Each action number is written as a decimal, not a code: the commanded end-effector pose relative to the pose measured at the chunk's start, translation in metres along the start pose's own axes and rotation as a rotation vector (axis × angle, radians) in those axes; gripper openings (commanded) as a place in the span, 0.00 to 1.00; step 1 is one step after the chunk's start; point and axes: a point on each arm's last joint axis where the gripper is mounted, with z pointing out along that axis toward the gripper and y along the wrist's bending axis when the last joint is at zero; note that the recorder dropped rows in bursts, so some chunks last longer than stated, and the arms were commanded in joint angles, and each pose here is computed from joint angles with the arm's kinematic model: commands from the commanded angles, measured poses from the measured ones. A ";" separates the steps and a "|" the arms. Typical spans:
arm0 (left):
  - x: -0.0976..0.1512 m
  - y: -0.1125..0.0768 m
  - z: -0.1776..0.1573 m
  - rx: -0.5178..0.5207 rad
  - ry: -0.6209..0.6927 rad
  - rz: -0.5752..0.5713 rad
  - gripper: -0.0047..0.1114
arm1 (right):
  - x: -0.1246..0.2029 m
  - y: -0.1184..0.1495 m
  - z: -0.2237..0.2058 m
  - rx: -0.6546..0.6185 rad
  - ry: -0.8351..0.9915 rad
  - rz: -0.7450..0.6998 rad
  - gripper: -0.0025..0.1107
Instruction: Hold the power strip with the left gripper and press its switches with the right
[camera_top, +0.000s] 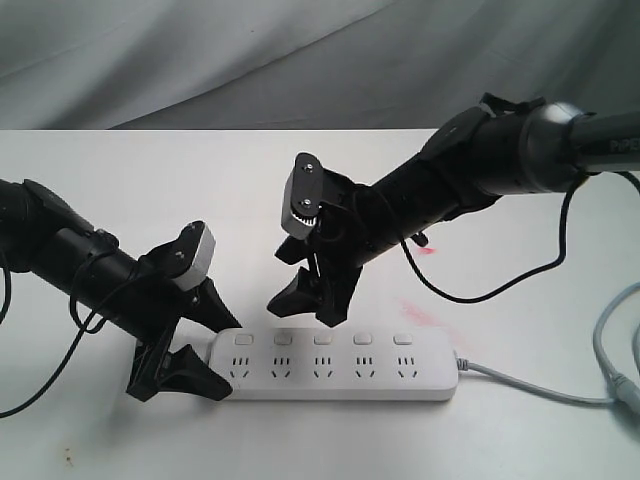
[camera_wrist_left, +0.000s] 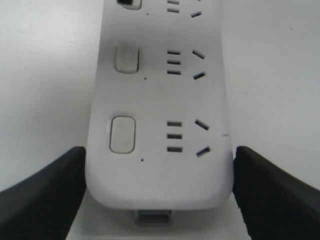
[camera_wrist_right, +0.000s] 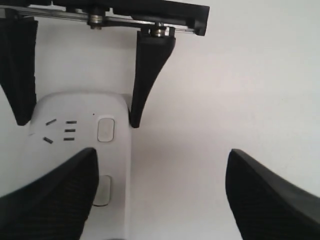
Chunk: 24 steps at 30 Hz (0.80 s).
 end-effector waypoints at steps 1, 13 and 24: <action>-0.001 0.000 0.000 0.000 0.007 0.016 0.47 | 0.011 -0.001 0.011 -0.013 0.005 0.019 0.60; -0.001 0.000 0.000 0.000 0.007 0.016 0.47 | 0.020 0.001 0.020 -0.054 0.012 0.043 0.60; -0.001 0.000 0.000 0.000 0.007 0.016 0.47 | 0.031 -0.001 0.030 -0.052 0.043 0.056 0.60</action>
